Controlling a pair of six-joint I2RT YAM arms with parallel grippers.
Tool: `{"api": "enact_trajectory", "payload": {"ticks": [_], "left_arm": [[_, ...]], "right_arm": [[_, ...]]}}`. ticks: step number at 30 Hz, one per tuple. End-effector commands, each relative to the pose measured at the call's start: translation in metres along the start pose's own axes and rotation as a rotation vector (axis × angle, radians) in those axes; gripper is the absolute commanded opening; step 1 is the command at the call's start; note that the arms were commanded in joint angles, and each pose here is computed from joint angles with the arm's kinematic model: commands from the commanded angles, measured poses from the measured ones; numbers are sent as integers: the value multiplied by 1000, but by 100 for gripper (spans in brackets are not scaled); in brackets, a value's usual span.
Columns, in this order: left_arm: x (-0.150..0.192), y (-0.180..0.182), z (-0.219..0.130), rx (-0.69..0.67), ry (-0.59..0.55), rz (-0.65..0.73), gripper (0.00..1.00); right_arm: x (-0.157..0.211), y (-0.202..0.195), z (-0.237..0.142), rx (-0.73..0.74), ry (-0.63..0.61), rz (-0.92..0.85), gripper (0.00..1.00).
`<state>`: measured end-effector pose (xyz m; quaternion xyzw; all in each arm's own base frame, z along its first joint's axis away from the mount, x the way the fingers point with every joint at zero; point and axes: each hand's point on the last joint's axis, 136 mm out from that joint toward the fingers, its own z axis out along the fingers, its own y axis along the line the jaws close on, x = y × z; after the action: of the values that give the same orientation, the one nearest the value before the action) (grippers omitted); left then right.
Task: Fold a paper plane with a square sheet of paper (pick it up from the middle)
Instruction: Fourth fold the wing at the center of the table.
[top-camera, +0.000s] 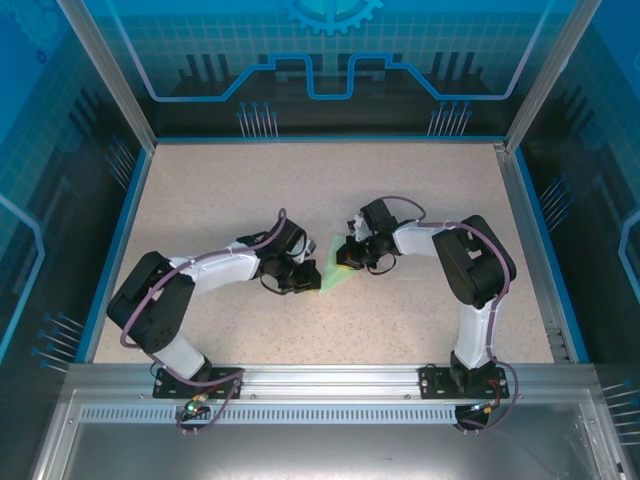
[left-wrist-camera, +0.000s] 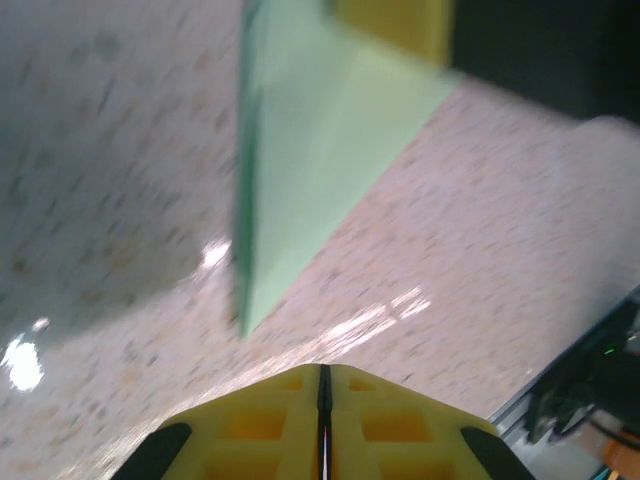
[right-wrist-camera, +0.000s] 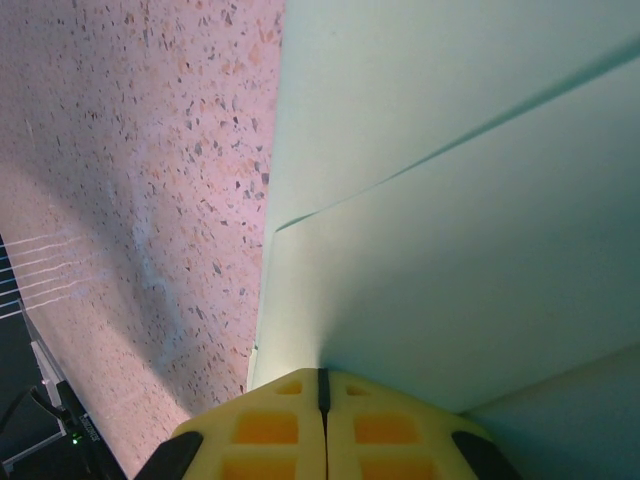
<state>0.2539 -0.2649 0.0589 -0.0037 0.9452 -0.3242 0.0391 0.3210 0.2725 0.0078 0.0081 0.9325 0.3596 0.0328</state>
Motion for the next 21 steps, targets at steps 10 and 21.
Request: {"api": "enact_trajectory", "payload": {"ticks": [10, 21], "left_arm": [[-43, -14, 40, 36, -30, -9, 6], [-23, 16, 57, -31, 45, -39, 6]], "right_arm": [[31, -71, 17, 230, 89, 117, 5], [33, -73, 17, 237, 91, 123, 5]]}}
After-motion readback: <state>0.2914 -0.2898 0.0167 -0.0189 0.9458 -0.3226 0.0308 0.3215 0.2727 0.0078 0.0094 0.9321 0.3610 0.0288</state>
